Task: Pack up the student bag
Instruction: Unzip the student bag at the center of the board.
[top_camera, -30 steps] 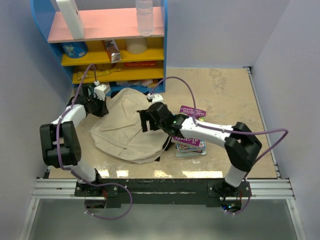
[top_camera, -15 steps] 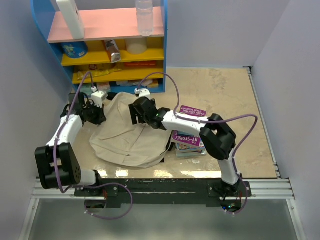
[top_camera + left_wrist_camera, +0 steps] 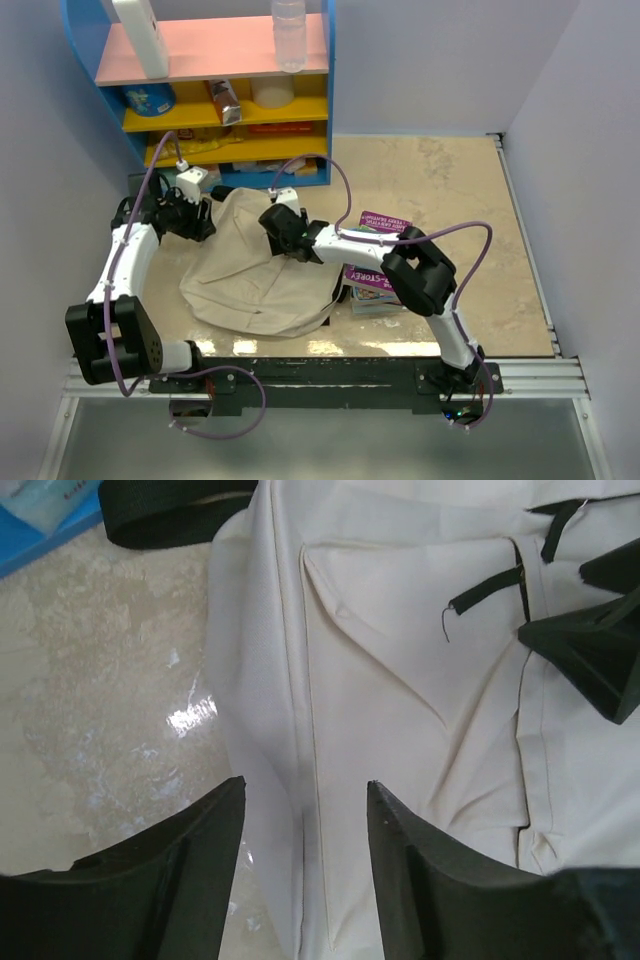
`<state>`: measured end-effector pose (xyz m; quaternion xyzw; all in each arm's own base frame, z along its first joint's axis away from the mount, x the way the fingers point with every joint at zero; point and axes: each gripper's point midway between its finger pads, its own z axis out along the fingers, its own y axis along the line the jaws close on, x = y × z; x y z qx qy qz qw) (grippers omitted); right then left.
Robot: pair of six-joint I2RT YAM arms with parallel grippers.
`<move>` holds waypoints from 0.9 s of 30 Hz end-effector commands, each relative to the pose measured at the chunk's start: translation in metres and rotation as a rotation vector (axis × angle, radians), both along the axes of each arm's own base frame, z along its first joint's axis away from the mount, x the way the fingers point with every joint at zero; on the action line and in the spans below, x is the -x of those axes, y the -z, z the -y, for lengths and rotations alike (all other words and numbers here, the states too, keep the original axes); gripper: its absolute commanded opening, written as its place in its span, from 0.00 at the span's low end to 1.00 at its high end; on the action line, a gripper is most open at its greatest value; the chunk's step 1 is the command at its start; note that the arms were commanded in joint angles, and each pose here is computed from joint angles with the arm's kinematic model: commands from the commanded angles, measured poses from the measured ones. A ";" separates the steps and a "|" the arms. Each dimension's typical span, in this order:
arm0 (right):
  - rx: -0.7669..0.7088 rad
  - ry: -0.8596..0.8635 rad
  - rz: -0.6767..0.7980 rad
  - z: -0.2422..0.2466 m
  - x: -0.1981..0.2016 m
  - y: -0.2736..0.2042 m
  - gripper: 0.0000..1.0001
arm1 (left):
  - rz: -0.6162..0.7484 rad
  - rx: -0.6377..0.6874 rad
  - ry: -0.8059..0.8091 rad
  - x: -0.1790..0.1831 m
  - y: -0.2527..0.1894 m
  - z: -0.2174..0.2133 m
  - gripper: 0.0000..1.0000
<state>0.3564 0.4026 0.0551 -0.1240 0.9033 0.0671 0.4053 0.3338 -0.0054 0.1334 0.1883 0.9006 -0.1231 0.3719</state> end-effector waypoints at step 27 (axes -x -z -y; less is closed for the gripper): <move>-0.024 0.085 -0.022 0.052 0.030 -0.003 0.17 | -0.029 -0.054 0.131 -0.017 0.080 0.064 0.41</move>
